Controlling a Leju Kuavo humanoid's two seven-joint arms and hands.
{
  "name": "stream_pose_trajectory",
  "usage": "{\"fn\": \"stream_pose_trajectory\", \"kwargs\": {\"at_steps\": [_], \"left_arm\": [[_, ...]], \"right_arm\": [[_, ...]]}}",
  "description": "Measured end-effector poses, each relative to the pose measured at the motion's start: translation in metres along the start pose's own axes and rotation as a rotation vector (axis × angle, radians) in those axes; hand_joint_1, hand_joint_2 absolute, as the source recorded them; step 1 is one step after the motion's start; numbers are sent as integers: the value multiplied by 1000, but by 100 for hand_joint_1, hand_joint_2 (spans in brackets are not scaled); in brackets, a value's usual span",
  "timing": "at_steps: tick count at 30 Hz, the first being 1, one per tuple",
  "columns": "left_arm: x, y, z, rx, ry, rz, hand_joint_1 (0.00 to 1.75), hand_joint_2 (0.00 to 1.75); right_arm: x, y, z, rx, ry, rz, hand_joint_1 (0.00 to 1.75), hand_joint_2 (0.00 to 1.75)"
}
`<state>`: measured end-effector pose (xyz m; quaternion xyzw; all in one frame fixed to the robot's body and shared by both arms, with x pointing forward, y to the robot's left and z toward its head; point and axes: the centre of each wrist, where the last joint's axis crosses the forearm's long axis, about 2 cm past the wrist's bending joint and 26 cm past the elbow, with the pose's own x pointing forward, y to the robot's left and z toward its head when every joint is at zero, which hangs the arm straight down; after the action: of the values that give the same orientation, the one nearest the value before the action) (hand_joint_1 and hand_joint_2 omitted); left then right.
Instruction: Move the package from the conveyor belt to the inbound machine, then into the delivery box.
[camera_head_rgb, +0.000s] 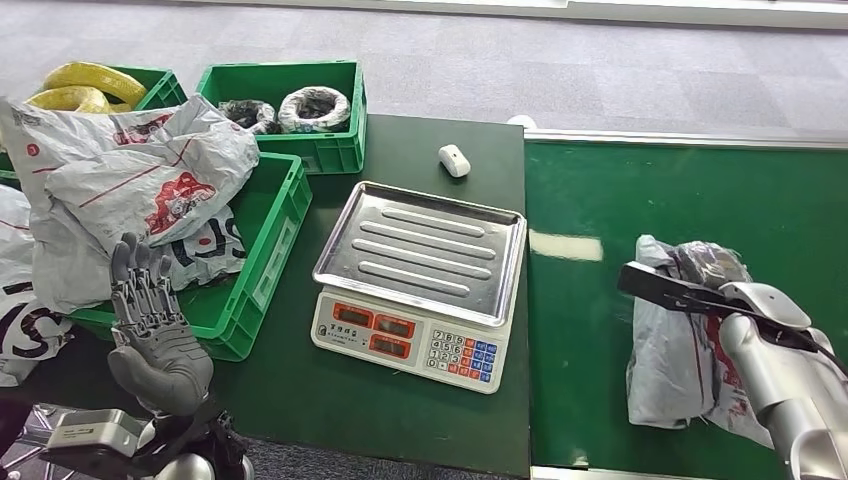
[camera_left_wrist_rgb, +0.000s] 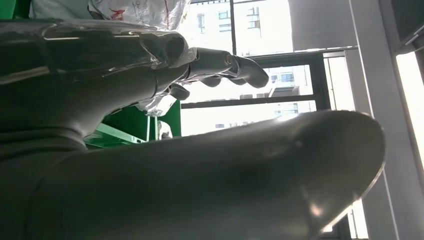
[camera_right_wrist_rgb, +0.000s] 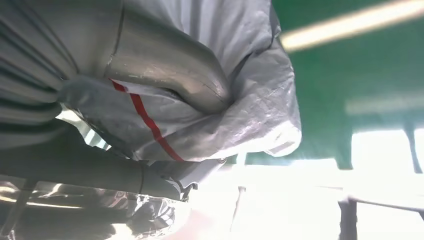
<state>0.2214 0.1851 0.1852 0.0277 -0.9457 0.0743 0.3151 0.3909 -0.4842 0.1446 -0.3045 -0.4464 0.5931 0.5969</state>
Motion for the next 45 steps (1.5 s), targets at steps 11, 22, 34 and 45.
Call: {"fn": "stream_pose_trajectory", "kwargs": {"at_steps": [11,22,34,45], "left_arm": [[-2,-16,-18,-40,-46,71,0,0],[-5,-45,-32,-146,-79,178,0,0],[-9,-68,-38,-223,-79,248,0,0],[-12,-70,-37,-228,-68,251,0,0]], "right_arm": [[204,-128,-71,-371,-191,313,175,175],[360,-128,-72,-363,-462,370,175,175],[439,-106,-58,-249,-703,329,175,175],[445,-104,-56,-244,-717,340,175,175]]}}
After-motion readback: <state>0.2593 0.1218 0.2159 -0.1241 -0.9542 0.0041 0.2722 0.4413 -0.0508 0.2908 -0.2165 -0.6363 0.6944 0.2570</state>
